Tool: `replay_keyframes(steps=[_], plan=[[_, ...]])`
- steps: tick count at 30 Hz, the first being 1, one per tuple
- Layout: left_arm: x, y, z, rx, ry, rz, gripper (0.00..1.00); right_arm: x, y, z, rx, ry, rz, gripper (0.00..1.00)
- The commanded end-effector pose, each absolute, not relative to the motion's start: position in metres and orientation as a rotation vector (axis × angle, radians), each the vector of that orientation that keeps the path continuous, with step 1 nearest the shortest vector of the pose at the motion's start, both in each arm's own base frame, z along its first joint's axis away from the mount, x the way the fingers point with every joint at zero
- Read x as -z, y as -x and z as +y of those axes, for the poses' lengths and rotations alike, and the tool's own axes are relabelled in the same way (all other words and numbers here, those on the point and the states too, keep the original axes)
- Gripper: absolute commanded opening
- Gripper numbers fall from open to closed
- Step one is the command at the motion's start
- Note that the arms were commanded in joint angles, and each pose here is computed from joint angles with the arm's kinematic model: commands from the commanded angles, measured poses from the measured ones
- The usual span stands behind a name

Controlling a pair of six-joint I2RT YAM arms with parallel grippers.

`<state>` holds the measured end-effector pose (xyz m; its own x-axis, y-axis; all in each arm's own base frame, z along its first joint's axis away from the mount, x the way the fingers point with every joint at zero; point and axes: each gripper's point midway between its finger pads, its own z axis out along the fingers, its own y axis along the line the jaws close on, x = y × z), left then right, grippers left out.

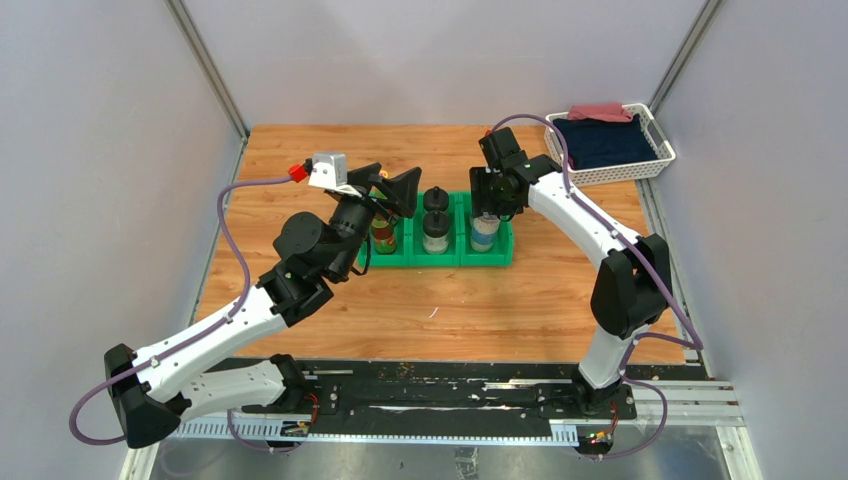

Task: Organize the condiment bottles
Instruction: Place the bottle in the storage box, then reset both arms

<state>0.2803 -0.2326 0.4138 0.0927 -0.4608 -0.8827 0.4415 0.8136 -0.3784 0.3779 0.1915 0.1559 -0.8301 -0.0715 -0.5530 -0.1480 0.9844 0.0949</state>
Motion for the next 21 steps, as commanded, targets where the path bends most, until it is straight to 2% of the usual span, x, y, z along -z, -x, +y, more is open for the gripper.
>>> replay_keyframes(steps=[1, 9, 12, 21], plan=[[-0.4113, -0.2788, -0.2354, 0.679, 0.017, 1.321, 0.86, -0.1563, -0.3733, 0.1803, -0.15, 0.157, 2.566, 0.49], [-0.411, -0.28, -0.2365, 0.675, 0.016, 1.323, 0.86, -0.1567, -0.3736, 0.1793, -0.145, 0.154, 2.566, 0.73], [-0.411, -0.28, -0.2365, 0.676, 0.017, 1.324, 0.86, -0.1576, -0.3738, 0.1789, -0.142, 0.156, 2.563, 0.79], [-0.4119, -0.2802, -0.2372, 0.677, 0.018, 1.323, 0.86, -0.1637, -0.3754, 0.1795, -0.148, 0.162, 2.548, 0.81]])
